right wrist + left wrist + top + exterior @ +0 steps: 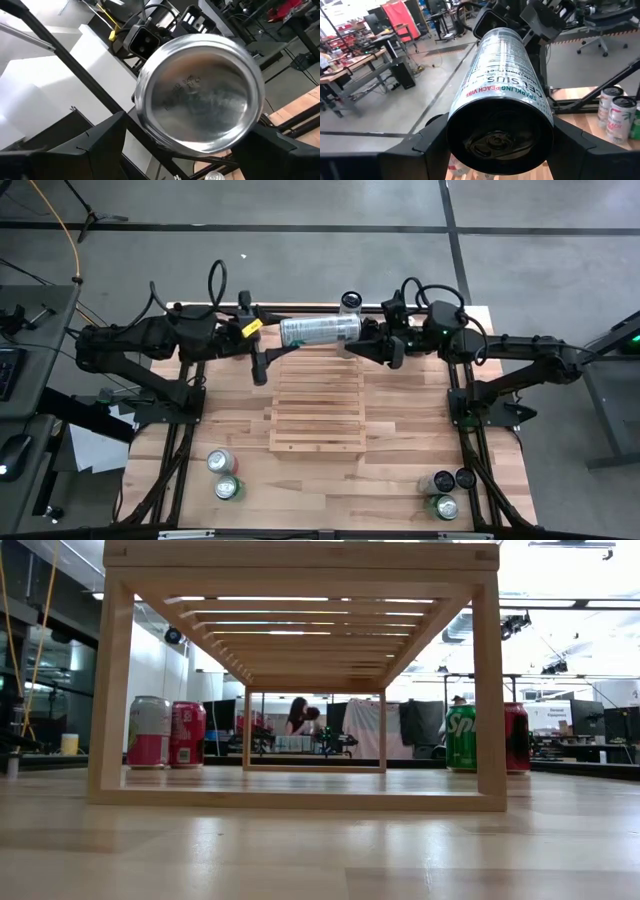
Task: Place canned beverage on shelf
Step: Put the white pink soda can on the shelf
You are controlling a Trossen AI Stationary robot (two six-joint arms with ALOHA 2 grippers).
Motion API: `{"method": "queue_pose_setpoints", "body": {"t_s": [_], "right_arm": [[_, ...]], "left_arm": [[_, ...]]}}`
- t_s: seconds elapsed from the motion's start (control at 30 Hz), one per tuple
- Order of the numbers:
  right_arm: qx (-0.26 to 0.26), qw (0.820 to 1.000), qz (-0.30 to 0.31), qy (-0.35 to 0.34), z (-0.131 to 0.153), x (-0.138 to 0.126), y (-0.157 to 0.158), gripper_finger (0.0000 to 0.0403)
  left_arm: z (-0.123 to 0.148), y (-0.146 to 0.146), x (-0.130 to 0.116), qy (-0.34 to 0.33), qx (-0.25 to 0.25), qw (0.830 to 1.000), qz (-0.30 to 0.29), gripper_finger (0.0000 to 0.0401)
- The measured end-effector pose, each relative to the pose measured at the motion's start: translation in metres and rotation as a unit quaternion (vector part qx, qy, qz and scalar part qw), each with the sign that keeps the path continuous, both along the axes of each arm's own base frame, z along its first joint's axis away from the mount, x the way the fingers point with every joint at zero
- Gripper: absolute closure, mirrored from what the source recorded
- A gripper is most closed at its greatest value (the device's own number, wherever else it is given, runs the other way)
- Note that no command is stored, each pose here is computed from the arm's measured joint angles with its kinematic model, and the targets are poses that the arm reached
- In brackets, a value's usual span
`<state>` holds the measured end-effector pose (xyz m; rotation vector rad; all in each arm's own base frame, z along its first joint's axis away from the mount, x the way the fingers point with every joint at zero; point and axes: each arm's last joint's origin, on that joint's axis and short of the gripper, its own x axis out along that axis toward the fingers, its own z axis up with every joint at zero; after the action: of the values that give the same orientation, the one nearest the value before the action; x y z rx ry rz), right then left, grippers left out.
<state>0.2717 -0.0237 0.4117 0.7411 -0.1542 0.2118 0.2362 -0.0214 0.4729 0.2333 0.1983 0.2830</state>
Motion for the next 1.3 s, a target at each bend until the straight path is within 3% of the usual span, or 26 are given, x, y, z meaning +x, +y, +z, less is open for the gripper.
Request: {"method": "queue_pose_setpoints", "body": {"t_s": [0.33,0.5,0.8,0.97,1.03,1.2,1.3], "right_arm": [[-0.005,1.000,-0.003,-0.006,0.000,0.002,0.000,0.0091],[-0.003,1.000,-0.002,-0.001,-0.002,0.004,0.000,0.0091],[-0.012,1.000,0.002,-0.001,-0.002,0.004,0.001,0.0094],[-0.011,1.000,0.005,0.000,-0.003,0.004,0.001,0.0134],[-0.007,1.000,0.006,0.003,-0.003,0.005,0.001,0.0157],[-0.016,1.000,0.011,0.001,-0.003,0.004,0.001,0.0159],[-0.017,1.000,0.010,0.001,-0.001,0.000,-0.003,0.0159]], "left_arm": [[-0.006,-0.005,0.005,0.015,-0.035,0.997,-0.065,0.0167],[-0.006,-0.003,0.008,0.013,-0.021,0.999,-0.030,0.0167],[-0.008,-0.002,0.011,0.019,-0.012,0.999,-0.029,0.0167],[-0.008,-0.002,0.011,0.017,-0.018,0.999,-0.029,0.0166],[-0.008,-0.002,0.011,0.018,-0.025,0.999,-0.026,0.0144],[-0.008,-0.002,0.010,0.014,-0.033,0.999,-0.025,0.0062],[-0.004,0.000,0.001,0.008,-0.033,0.999,-0.020,0.0039]]}}
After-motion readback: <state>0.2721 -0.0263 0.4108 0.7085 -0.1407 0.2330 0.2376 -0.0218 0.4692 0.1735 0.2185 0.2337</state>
